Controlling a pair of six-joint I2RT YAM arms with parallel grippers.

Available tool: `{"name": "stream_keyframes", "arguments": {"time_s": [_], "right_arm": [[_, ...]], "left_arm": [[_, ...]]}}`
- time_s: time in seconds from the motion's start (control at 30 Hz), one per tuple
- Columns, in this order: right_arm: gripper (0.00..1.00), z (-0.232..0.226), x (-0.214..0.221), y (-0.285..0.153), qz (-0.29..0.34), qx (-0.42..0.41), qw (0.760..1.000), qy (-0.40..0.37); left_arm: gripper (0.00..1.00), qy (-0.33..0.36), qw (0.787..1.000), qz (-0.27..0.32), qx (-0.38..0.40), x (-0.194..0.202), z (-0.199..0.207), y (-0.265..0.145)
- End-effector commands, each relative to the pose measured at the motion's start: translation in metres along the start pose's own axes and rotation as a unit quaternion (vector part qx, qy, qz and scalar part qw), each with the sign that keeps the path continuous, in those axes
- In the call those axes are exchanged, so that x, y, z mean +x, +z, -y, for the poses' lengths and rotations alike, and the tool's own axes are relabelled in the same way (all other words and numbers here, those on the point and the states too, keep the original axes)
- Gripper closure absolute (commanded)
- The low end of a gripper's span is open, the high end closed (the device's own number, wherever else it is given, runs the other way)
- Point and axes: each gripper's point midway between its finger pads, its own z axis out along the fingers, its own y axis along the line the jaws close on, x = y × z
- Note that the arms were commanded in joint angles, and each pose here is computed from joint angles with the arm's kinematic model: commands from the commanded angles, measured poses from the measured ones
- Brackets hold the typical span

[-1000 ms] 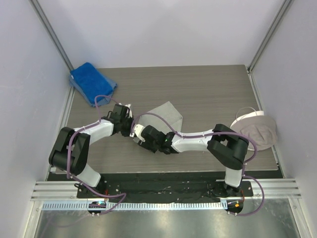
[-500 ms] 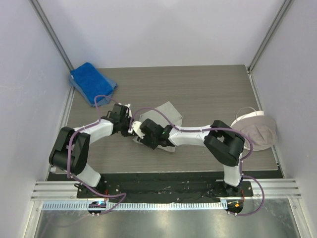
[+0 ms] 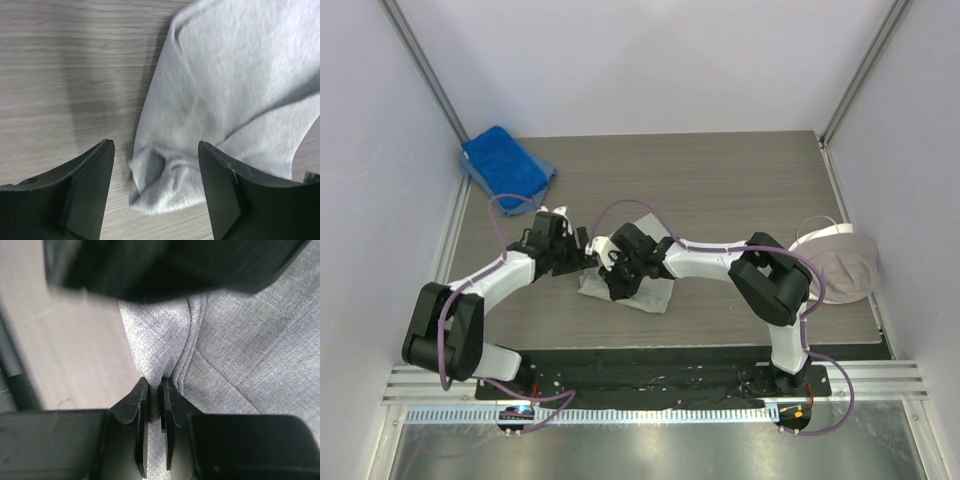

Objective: Fold the napkin, place the utensils inside, and roll it up
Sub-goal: Roll the napkin with the utensil

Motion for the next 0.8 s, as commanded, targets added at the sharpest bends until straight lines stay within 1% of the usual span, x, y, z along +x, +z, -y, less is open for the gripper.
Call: {"name": "stream_keyframes", "arguments": {"time_s": [0.0, 0.1, 0.13, 0.17, 0.2, 0.3, 0.33, 0.43, 0.47, 0.57, 0.67, 0.77], "right_arm": [[0.92, -0.059, 0.104, -0.001, -0.169, -0.142, 0.969, 0.112], [0.93, -0.058, 0.100, -0.003, -0.162, -0.160, 0.965, 0.133], [0.93, -0.058, 0.099, -0.005, -0.162, -0.167, 0.963, 0.139], [0.93, -0.055, 0.096, -0.005, -0.158, -0.170, 0.962, 0.146], [0.94, -0.056, 0.095, -0.005, -0.156, -0.180, 0.959, 0.153], [0.94, -0.052, 0.092, -0.005, -0.153, -0.187, 0.956, 0.167], [0.94, -0.050, 0.092, -0.004, -0.154, -0.186, 0.955, 0.172], [0.95, -0.045, 0.094, -0.001, -0.160, -0.185, 0.952, 0.182], [0.95, -0.043, 0.092, 0.001, -0.160, -0.185, 0.952, 0.184], [0.96, -0.038, 0.094, 0.005, -0.164, -0.182, 0.950, 0.195], [0.96, -0.033, 0.094, 0.009, -0.166, -0.180, 0.947, 0.208], [0.96, -0.029, 0.094, 0.011, -0.166, -0.179, 0.945, 0.218]], "left_arm": [[0.27, -0.018, 0.998, 0.055, -0.017, -0.015, -0.009, -0.013], [0.27, -0.023, 0.998, 0.064, -0.014, -0.011, -0.012, -0.019], [0.27, -0.024, 0.998, 0.059, -0.007, -0.005, -0.012, -0.019], [0.27, -0.031, 0.998, 0.059, 0.000, -0.002, -0.010, -0.021], [0.28, -0.032, 0.997, 0.073, 0.013, -0.005, -0.005, -0.026], [0.28, -0.054, 0.996, 0.070, 0.030, 0.012, -0.006, -0.029], [0.28, -0.057, 0.994, 0.076, 0.051, 0.015, -0.001, -0.032], [0.28, -0.078, 0.991, 0.070, 0.084, 0.026, 0.006, -0.033], [0.28, -0.081, 0.990, 0.059, 0.097, 0.031, 0.011, -0.034], [0.29, -0.098, 0.988, 0.049, 0.104, 0.042, 0.010, -0.033], [0.33, -0.105, 0.989, 0.039, 0.100, 0.052, 0.005, -0.031], [0.39, -0.115, 0.989, 0.028, 0.092, 0.060, 0.001, -0.030]]}}
